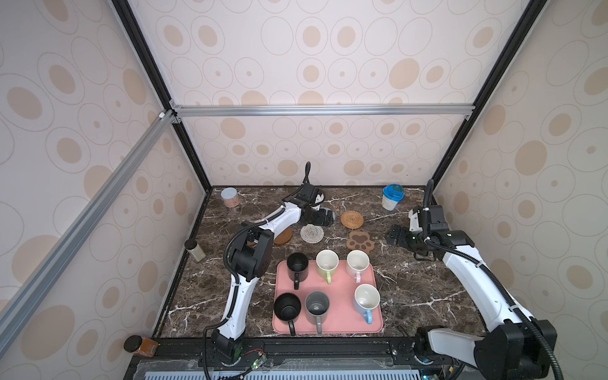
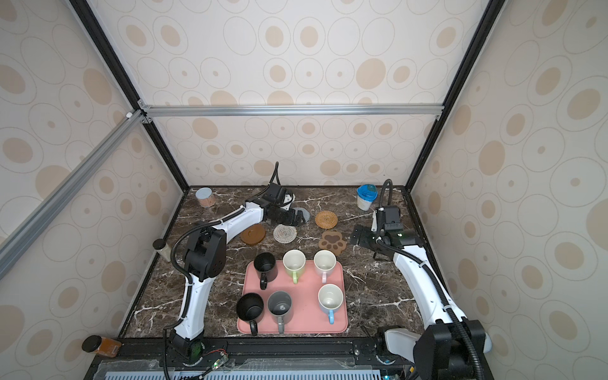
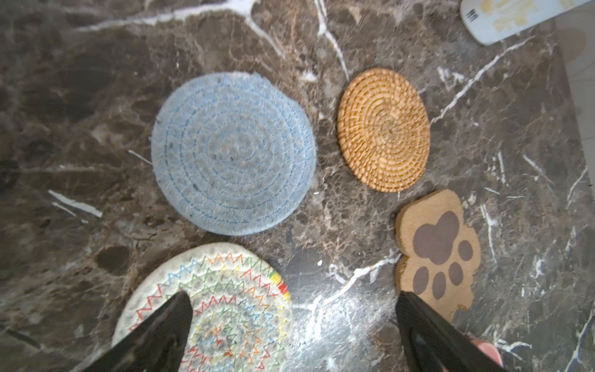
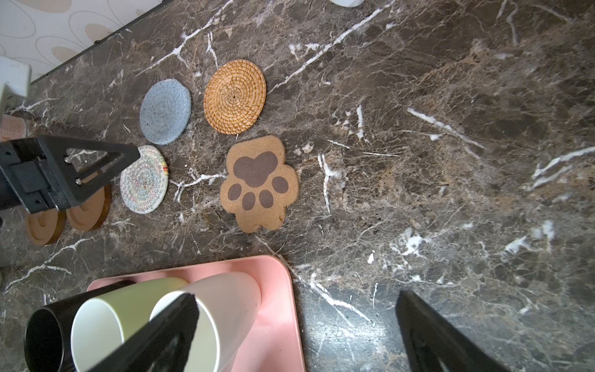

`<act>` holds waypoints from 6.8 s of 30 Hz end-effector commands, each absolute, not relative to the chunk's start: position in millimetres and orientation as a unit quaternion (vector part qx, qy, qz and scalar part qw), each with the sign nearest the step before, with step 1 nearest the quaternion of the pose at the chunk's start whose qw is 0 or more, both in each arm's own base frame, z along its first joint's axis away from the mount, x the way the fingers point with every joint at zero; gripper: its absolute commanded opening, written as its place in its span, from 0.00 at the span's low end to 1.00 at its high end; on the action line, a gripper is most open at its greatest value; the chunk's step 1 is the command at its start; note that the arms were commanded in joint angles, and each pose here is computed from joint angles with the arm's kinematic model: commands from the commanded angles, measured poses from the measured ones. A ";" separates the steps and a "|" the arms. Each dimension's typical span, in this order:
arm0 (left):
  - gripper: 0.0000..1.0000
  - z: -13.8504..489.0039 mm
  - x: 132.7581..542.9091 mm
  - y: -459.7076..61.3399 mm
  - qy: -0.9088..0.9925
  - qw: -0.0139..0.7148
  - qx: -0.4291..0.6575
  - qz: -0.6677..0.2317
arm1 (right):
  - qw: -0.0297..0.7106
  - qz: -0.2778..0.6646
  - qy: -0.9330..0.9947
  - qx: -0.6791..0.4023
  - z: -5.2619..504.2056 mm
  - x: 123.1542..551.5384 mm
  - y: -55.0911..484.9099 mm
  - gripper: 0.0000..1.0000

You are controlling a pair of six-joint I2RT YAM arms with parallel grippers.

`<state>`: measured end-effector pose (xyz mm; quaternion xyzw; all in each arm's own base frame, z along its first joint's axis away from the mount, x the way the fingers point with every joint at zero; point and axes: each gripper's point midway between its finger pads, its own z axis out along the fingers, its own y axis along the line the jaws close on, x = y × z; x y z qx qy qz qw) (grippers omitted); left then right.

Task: Place cups on coasters
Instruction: Move the coaster to the top-center of the table, then move the coaster to the middle-right of the table.

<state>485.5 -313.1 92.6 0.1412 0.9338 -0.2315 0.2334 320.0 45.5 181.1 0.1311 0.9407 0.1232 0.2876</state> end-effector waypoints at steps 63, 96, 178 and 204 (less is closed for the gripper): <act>1.00 19.4 401.2 -418.2 0.913 0.121 0.209 -0.328 | 0.233 0.112 0.958 0.123 156.8 308.9 46.1 1.00; 1.00 92.7 437.6 -442.0 0.891 0.209 0.236 -0.326 | 0.265 0.115 0.952 0.102 182.1 321.3 47.6 1.00; 1.00 226.5 572.9 -198.9 0.855 0.470 -0.019 -0.218 | -0.007 0.041 0.998 -0.036 75.1 386.4 137.6 1.00; 1.00 221.0 554.1 -192.5 0.864 0.456 -0.005 -0.211 | -0.063 -0.081 0.994 -0.038 27.7 365.4 135.2 1.00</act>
